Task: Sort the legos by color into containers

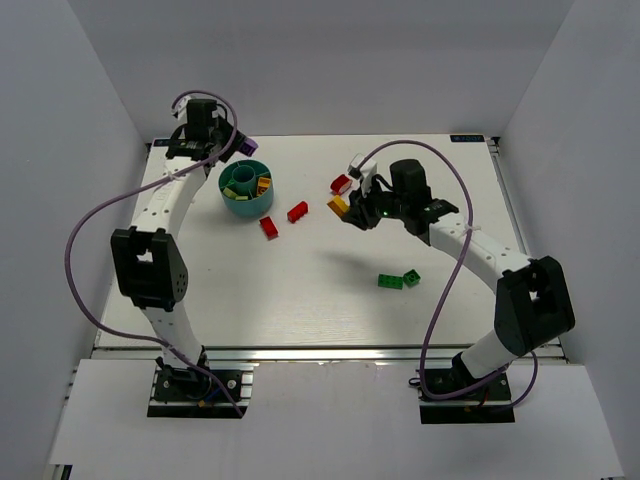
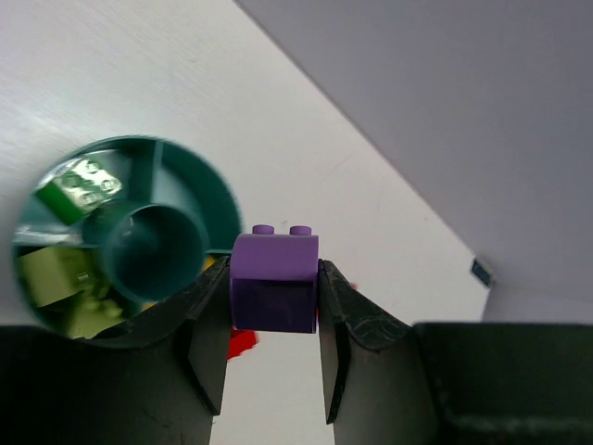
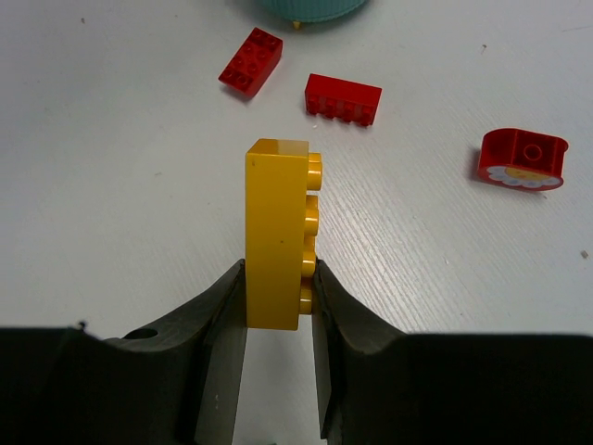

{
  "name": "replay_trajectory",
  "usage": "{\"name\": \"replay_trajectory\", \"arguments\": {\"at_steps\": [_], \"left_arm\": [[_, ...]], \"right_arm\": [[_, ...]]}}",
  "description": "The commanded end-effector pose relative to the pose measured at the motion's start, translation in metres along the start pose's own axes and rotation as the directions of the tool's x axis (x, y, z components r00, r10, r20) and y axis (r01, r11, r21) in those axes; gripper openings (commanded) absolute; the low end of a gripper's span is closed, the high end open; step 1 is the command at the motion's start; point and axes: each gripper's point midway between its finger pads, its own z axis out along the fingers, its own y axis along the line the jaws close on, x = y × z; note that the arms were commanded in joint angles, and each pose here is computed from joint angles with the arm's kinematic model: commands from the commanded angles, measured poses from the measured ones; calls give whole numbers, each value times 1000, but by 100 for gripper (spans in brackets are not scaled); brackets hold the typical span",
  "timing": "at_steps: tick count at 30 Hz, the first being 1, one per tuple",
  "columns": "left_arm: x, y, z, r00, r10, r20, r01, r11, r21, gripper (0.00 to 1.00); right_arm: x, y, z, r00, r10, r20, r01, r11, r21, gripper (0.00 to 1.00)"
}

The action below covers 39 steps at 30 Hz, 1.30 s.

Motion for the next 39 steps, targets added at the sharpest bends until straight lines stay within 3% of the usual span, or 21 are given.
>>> {"name": "replay_trajectory", "arguments": {"at_steps": [1, 8, 13, 15, 22, 39], "left_arm": [[-24, -50, 0, 981, -156, 111, 149, 986, 71, 0], [-25, -36, 25, 923, -309, 231, 324, 946, -31, 0], [-22, -11, 38, 898, -334, 286, 384, 913, -140, 0], [-34, -21, 36, 890, -338, 307, 391, 911, -131, 0], [-21, -18, 62, 900, -346, 267, 401, 895, -194, 0], [3, 4, 59, 931, -304, 199, 352, 891, -287, 0]], "right_arm": [[-26, 0, -9, 995, -39, 89, 38, 999, 19, 0], [-23, 0, -13, 995, -28, 101, 26, 999, 20, 0], [-22, -2, -15, 994, -20, 105, 17, 1000, 26, 0], [-20, -2, -14, 994, -15, 105, 13, 1000, 25, 0], [-22, -3, -15, 994, -7, 113, 4, 1000, 30, 0], [-20, -6, -19, 992, 0, 126, -6, 999, 45, 0]]}}
